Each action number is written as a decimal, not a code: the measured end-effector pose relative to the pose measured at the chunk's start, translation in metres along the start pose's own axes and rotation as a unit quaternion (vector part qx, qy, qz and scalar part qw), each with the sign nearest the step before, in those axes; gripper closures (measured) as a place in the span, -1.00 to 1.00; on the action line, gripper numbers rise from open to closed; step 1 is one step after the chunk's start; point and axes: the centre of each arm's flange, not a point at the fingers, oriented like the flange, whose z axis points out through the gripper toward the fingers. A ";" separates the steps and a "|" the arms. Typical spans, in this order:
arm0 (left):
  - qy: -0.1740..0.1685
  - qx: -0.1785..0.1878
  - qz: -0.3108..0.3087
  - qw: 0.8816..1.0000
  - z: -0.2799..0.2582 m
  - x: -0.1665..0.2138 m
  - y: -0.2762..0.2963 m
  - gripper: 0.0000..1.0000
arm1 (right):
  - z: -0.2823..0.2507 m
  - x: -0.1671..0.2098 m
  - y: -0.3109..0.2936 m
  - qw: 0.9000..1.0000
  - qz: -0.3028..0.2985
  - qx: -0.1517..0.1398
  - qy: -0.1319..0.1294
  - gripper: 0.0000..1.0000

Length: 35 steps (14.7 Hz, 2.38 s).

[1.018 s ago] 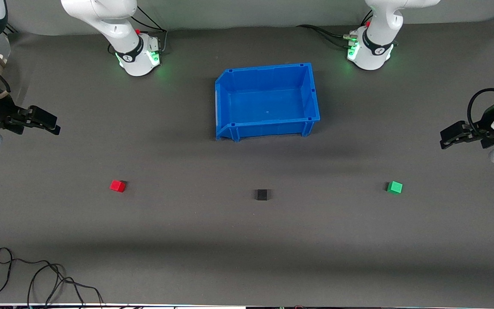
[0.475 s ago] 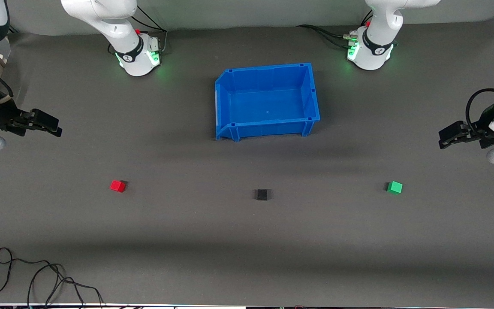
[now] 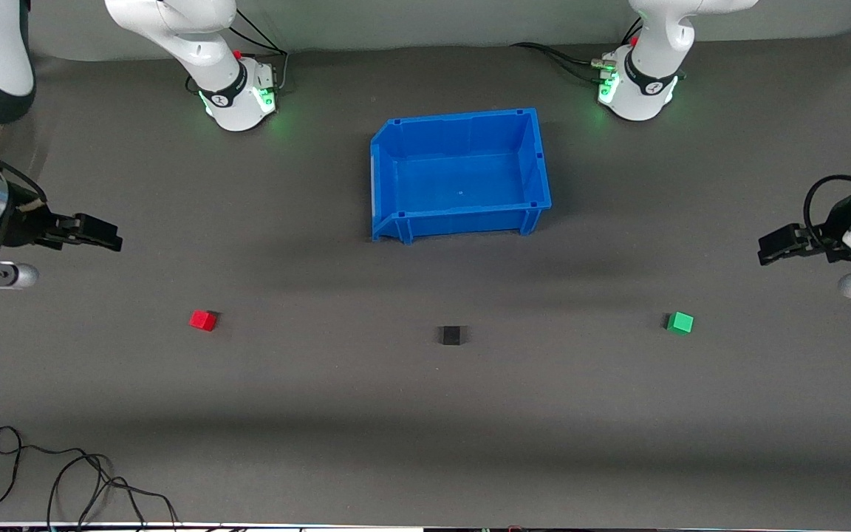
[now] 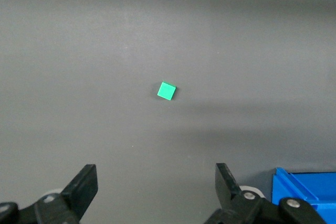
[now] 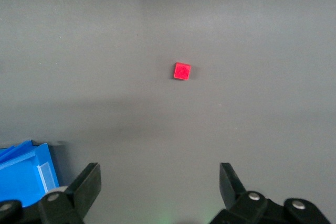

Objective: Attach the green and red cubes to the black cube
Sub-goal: 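Move the right gripper toward the red cube while the left gripper approaches the green cube, then lower and close the right gripper on the red cube while the left grasps green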

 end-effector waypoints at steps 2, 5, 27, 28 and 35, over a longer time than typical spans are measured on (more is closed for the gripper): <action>-0.009 0.001 -0.013 1.000 0.012 0.005 -0.011 -1.00 | 0.021 0.013 0.003 1.000 0.003 0.000 -0.016 -1.00; -0.031 0.004 -0.063 0.998 0.041 0.015 -0.027 -1.00 | 0.062 0.040 0.028 0.999 0.010 0.005 -0.031 -1.00; -0.024 0.028 -0.620 0.784 0.324 0.061 -0.024 -1.00 | 0.325 0.105 0.038 1.000 0.008 0.022 -0.003 -1.00; -0.025 0.029 -0.614 0.789 0.330 0.059 -0.025 -1.00 | 0.332 0.104 0.038 1.000 0.008 0.022 -0.002 -1.00; -0.005 0.009 -0.595 0.804 0.383 0.049 -0.012 -1.00 | 0.357 0.097 0.041 1.000 0.011 0.022 -0.014 -1.00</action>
